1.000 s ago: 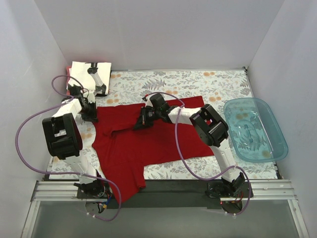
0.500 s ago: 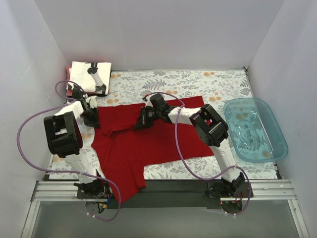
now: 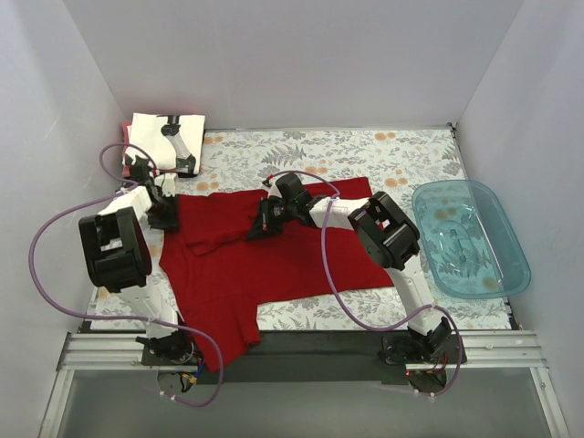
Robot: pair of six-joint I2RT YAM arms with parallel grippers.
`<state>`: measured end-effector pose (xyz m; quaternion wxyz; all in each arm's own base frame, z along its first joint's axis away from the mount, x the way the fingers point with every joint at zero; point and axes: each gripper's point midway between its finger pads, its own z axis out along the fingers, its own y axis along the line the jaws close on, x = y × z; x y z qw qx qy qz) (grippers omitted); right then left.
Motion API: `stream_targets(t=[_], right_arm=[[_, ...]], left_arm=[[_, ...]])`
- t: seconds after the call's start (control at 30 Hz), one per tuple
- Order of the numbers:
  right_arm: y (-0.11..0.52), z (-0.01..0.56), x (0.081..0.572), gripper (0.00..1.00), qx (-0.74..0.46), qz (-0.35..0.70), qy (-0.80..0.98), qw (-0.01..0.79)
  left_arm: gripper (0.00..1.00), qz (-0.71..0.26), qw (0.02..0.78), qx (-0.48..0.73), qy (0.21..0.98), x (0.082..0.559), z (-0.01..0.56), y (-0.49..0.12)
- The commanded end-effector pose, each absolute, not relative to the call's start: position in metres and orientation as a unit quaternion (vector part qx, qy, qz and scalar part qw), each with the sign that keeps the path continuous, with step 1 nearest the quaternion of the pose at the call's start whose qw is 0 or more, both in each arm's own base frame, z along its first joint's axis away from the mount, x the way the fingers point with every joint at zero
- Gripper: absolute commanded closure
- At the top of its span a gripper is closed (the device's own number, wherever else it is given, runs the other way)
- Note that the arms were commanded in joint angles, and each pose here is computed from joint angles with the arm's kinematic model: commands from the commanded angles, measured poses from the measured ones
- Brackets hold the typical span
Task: Fold and stack the t-shirts
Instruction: Fold the tshirt
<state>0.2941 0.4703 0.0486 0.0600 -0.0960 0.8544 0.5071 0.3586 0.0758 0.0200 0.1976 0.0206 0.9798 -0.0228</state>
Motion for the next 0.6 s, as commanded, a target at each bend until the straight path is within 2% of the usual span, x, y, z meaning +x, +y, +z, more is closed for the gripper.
stream_targets(t=[0.0, 0.1, 0.33, 0.57], right_arm=[[0.475, 0.059, 0.297, 0.99, -0.106, 0.517, 0.846, 0.071], [0.475, 0.057, 0.298, 0.99, -0.107, 0.517, 0.847, 0.071], [0.479, 0.06, 0.299, 0.99, -0.111, 0.52, 0.843, 0.073], [0.481, 0.062, 0.299, 0.99, -0.114, 0.522, 0.842, 0.075]], left_arm=[[0.68, -0.056, 0.249, 0.06, 0.965, 0.358, 0.068, 0.063], [0.61, -0.098, 0.27, 0.093, 0.953, 0.343, 0.089, 0.042], [0.61, -0.175, 0.208, 0.085, 0.959, 0.295, 0.08, 0.011], [0.62, -0.244, 0.174, 0.052, 0.953, 0.269, 0.056, -0.017]])
